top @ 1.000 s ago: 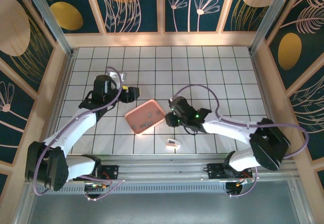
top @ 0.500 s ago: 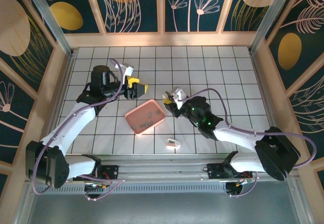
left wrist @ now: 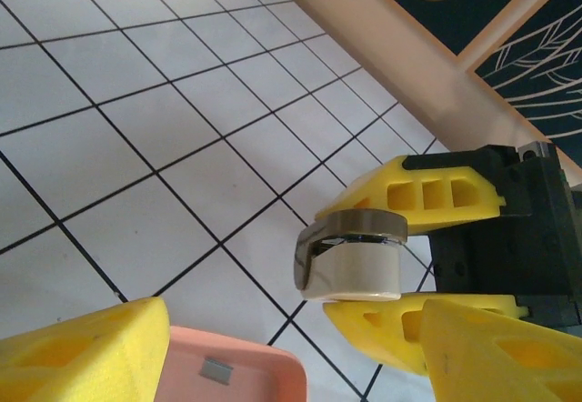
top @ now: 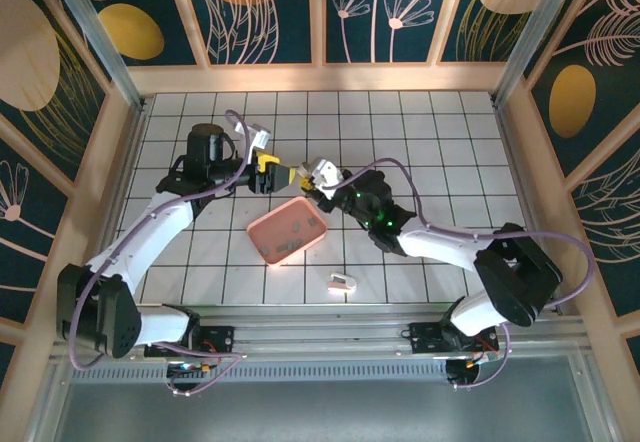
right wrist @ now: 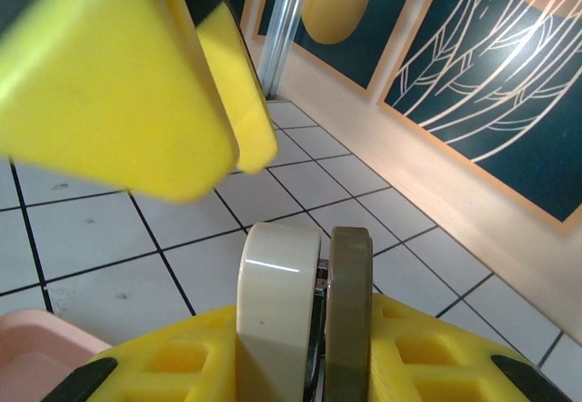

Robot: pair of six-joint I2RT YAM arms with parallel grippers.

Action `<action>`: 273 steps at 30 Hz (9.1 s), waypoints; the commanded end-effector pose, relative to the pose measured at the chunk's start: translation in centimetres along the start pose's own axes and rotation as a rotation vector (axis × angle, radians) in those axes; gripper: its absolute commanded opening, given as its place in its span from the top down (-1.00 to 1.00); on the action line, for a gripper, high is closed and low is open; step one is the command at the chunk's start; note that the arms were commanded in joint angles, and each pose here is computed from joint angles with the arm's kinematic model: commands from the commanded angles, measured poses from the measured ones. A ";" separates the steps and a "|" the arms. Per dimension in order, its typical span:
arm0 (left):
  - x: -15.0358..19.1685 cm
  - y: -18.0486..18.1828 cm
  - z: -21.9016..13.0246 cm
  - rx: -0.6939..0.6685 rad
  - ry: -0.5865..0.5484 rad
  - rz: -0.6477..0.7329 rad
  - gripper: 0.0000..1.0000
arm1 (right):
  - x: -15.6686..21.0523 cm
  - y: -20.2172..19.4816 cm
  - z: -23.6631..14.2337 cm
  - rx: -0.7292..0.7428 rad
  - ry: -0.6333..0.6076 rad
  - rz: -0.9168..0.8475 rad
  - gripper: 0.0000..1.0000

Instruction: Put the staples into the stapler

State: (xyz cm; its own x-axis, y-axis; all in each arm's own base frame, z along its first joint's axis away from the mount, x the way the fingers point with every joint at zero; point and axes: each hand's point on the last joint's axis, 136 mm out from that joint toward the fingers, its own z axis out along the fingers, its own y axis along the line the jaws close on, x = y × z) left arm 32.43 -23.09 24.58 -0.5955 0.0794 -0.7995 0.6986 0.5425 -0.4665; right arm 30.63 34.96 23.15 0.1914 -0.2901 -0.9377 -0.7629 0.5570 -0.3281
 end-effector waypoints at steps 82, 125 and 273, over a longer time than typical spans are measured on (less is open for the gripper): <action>3.4 0.3 -0.2 -0.006 0.081 0.676 1.00 | -2.1 -0.4 -1.5 -0.286 0.196 0.798 -0.22; 3.9 -1.5 -1.3 0.042 0.030 0.801 1.00 | 7.6 -0.4 -0.1 -0.179 0.528 1.059 -0.06; 7.0 1.1 -1.8 -0.112 -0.004 0.452 -0.55 | 13.9 13.3 -14.0 -0.450 0.821 0.066 -0.26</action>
State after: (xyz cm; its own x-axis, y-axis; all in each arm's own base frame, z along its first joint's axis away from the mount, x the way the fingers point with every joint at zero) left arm 29.68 -20.11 19.34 -0.2714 0.2871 -0.9186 0.8003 0.5975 -0.0498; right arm 16.56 29.05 9.73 -0.3130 -0.7156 -0.6244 -0.9133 0.4071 -0.0088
